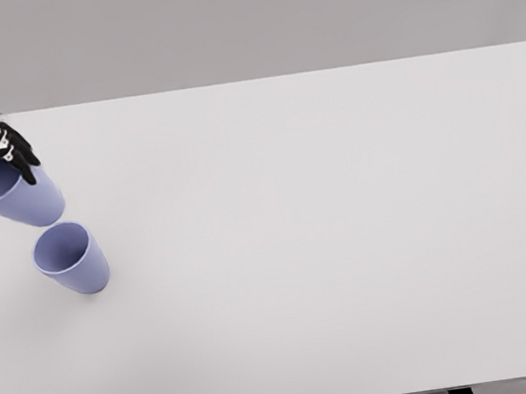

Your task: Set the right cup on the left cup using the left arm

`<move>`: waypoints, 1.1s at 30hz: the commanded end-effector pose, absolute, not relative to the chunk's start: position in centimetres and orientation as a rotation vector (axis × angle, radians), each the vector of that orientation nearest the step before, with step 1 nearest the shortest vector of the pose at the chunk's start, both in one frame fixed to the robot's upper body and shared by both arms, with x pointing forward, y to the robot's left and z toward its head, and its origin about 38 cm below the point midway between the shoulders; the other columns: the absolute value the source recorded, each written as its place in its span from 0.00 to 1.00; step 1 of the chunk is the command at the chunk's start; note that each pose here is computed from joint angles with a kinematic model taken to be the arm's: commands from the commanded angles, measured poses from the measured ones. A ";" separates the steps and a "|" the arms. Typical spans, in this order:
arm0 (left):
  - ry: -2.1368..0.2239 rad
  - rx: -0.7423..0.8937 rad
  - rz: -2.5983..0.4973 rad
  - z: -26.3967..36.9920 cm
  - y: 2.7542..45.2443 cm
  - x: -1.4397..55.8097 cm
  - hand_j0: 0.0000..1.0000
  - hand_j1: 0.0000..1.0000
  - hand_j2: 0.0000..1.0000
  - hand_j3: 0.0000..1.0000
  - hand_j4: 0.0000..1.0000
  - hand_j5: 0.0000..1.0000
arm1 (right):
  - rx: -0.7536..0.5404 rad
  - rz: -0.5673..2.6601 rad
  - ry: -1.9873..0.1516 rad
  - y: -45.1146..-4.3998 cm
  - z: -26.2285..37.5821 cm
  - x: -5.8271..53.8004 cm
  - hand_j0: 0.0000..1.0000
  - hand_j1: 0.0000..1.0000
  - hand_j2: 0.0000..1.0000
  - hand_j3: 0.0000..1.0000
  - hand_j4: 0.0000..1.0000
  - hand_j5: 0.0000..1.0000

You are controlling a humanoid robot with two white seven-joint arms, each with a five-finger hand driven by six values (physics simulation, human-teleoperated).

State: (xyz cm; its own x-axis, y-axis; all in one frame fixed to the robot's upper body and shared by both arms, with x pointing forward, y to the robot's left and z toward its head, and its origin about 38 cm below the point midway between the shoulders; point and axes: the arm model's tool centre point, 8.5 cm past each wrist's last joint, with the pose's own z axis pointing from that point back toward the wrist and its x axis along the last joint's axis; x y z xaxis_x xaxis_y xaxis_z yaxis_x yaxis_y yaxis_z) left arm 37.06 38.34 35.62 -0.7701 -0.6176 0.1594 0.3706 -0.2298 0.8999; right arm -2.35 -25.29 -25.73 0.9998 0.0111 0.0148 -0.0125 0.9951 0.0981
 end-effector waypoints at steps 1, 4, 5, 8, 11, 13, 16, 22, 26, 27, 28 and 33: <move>-1.404 0.301 -2.045 36.4 38.3 36.0 0.59 0.59 0.59 0.59 0.59 0.59 | 0.099 0.012 -0.014 -25.3 -25.7 -2.4 1.00 1.00 1.00 1.00 1.00 1.00; -1.400 0.295 -2.046 36.2 38.3 36.0 0.59 0.59 0.59 0.59 0.59 0.59 | 0.099 0.012 -0.014 -25.3 -25.7 -2.4 1.00 1.00 1.00 1.00 1.00 1.00; -1.393 0.301 -2.044 36.3 38.5 35.8 0.59 0.59 0.59 0.59 0.59 0.59 | 0.099 0.012 -0.014 -25.3 -25.7 -2.4 1.00 1.00 1.00 1.00 1.00 1.00; -1.383 0.302 -2.057 36.4 38.5 35.3 0.59 0.59 0.59 0.59 0.59 0.59 | 0.099 0.012 -0.014 -25.3 -25.7 -2.4 1.00 1.00 1.00 1.00 1.00 1.00; -1.375 0.272 -2.056 35.5 38.3 35.2 0.59 0.59 0.59 0.59 0.59 0.59 | 0.099 0.012 -0.014 -25.3 -25.7 -2.4 1.00 1.00 1.00 1.00 1.00 1.00; -1.380 0.262 -2.055 35.3 38.1 35.4 0.59 0.59 0.59 0.59 0.59 0.59 | 0.099 0.012 -0.014 -25.3 -25.7 -2.4 1.00 1.00 1.00 1.00 1.00 1.00; -1.383 0.271 -2.052 35.5 38.2 35.5 0.59 0.59 0.59 0.59 0.59 0.59 | 0.099 0.012 -0.014 -25.3 -25.7 -2.4 1.00 1.00 1.00 1.00 1.00 1.00; -1.404 0.256 -2.057 35.0 37.4 36.2 0.59 0.59 0.59 0.59 0.59 0.59 | 0.099 0.012 -0.014 -25.3 -25.7 -2.4 1.00 1.00 1.00 1.00 1.00 1.00; -1.404 0.258 -2.047 34.9 37.6 36.5 0.59 0.59 0.59 0.59 0.59 0.59 | 0.099 0.012 -0.014 -25.3 -25.7 -2.4 1.00 1.00 1.00 1.00 1.00 1.00; -1.403 0.259 -2.047 34.9 37.7 36.5 0.59 0.59 0.59 0.59 0.59 0.59 | 0.099 0.012 -0.014 -25.3 -25.7 -2.4 1.00 1.00 1.00 1.00 1.00 1.00; -1.403 0.259 -2.047 34.9 37.7 36.5 0.59 0.59 0.59 0.59 0.59 0.59 | 0.099 0.012 -0.014 -25.3 -25.7 -2.4 1.00 1.00 1.00 1.00 1.00 1.00; -1.392 0.266 -2.039 34.5 38.0 36.9 0.59 0.59 0.59 0.59 0.59 0.59 | 0.099 0.012 -0.014 -25.3 -25.7 -2.4 1.00 1.00 1.00 1.00 1.00 1.00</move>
